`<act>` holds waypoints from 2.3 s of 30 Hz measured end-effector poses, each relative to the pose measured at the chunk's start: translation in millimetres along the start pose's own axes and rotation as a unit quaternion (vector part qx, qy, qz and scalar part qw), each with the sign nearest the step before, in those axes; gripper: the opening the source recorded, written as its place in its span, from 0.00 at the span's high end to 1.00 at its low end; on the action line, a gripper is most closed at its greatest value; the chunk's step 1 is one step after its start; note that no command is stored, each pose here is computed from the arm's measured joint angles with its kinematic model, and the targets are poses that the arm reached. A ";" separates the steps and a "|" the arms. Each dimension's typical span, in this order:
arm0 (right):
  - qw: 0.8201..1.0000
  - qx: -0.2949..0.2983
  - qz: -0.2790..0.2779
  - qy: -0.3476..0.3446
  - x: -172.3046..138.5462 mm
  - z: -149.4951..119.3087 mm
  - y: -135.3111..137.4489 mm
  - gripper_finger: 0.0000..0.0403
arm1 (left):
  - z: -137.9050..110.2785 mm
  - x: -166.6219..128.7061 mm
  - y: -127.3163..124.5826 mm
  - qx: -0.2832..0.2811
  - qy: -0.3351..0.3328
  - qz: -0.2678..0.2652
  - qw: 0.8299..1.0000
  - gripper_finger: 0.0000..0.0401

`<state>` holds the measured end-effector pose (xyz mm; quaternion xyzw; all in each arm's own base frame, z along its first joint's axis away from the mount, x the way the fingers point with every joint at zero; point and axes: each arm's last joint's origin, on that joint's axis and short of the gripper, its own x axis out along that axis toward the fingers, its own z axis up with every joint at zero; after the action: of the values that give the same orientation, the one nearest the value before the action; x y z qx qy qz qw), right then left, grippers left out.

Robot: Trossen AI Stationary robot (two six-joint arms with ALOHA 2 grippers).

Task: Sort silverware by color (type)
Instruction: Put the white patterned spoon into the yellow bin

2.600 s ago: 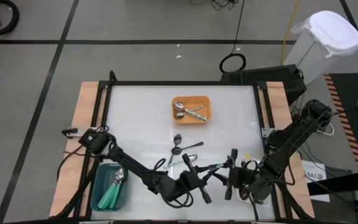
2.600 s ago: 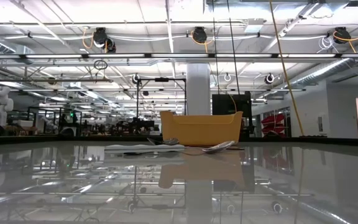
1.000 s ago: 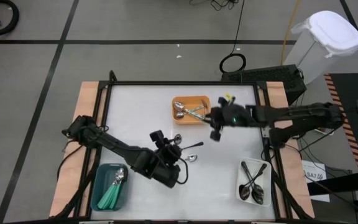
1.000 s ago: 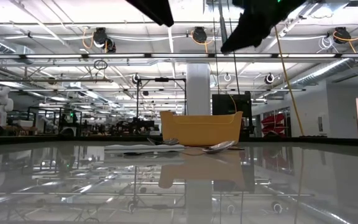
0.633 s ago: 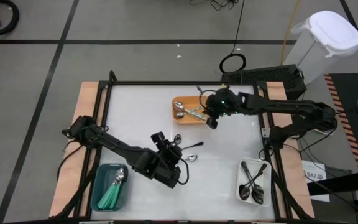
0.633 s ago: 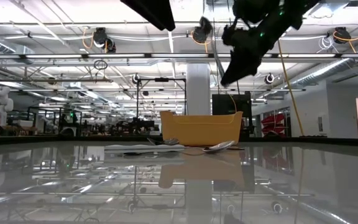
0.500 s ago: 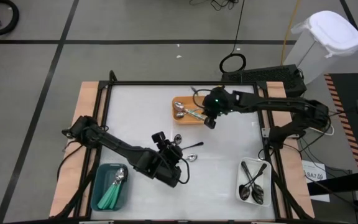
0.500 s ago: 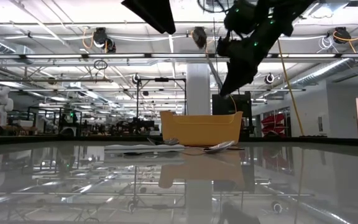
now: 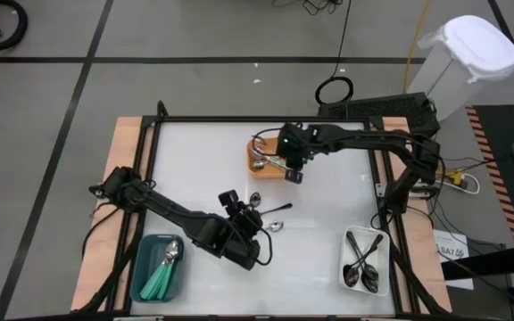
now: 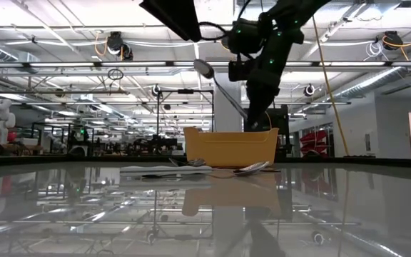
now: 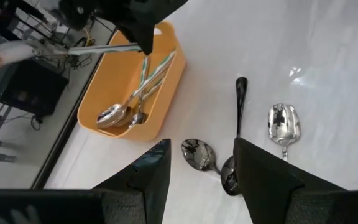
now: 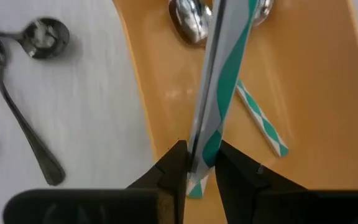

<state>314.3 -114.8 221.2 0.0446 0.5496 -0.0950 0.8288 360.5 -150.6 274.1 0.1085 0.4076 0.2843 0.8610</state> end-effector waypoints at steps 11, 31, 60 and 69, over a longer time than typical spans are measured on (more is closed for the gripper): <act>0.997 0.008 0.006 0.077 20.1 -0.4 -13.3 0.83 | -4.1 -6.8 -6.8 0.005 0.011 -0.031 0.999 0.56; 0.996 0.009 0.008 0.091 23.3 -2.5 -13.8 0.81 | -7.3 -12.7 -11.9 0.001 0.013 -0.046 0.999 0.56; 0.998 0.019 -0.023 0.059 -7.1 -1.5 -10.0 0.44 | -8.3 -14.4 -12.7 0.005 0.013 -0.047 0.999 0.56; 0.996 -0.076 0.009 -0.047 12.3 20.1 5.4 0.46 | -10.2 -17.5 -15.0 0.011 0.013 -0.052 0.999 0.56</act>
<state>338.2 -114.5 217.5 -0.0179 0.5152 -0.0471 0.8556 349.9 -173.3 272.4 0.0934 0.4274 0.2362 0.8677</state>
